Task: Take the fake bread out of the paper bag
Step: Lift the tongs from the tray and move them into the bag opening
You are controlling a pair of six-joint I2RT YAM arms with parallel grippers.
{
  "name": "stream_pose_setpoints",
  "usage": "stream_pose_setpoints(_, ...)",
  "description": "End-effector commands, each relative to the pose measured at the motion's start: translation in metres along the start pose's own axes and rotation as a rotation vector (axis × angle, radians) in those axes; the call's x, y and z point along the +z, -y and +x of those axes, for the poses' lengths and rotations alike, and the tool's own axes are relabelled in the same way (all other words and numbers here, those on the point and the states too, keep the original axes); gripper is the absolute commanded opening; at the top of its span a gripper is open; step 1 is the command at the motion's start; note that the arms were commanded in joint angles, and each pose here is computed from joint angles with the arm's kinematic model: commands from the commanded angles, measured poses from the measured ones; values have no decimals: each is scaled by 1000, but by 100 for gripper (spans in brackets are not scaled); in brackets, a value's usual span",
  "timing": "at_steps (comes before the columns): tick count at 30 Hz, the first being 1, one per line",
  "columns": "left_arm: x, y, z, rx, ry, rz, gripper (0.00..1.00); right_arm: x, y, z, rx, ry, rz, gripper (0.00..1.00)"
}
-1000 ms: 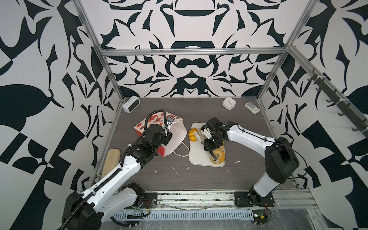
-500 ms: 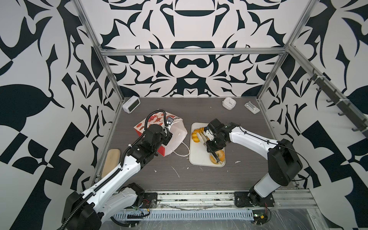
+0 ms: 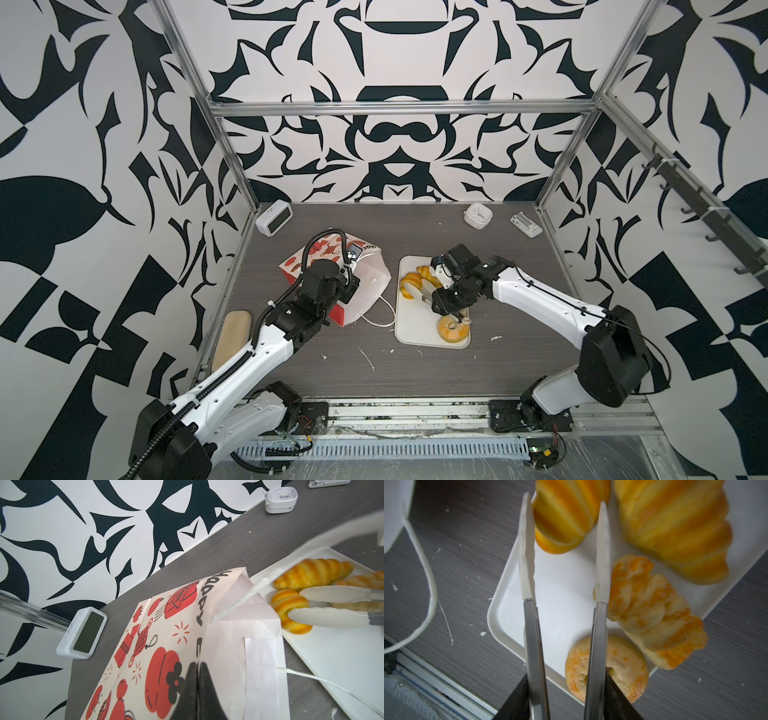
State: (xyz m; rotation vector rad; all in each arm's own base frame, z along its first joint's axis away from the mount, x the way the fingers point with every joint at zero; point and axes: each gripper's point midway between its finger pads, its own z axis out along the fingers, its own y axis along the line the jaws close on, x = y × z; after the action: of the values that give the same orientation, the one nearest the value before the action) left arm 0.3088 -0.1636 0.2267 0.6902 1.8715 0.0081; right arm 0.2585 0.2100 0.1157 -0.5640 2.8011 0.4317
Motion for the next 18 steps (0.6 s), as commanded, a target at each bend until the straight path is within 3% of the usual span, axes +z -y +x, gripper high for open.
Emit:
stream_pose_setpoints(1, -1, -1, 1, -17, 7, -5, 6, -22, -3, -16, 14, 104, 2, 52)
stream_pose_setpoints(10, 1, -1, 0, -17, 7, -2, 7, -48, -16, -34, -35, 223, 25, 52)
stream_pose_setpoints(18, 2, -1, 1, -13, 4, -8, 6, -80, -107, -58, -209, 361, -129, 47)
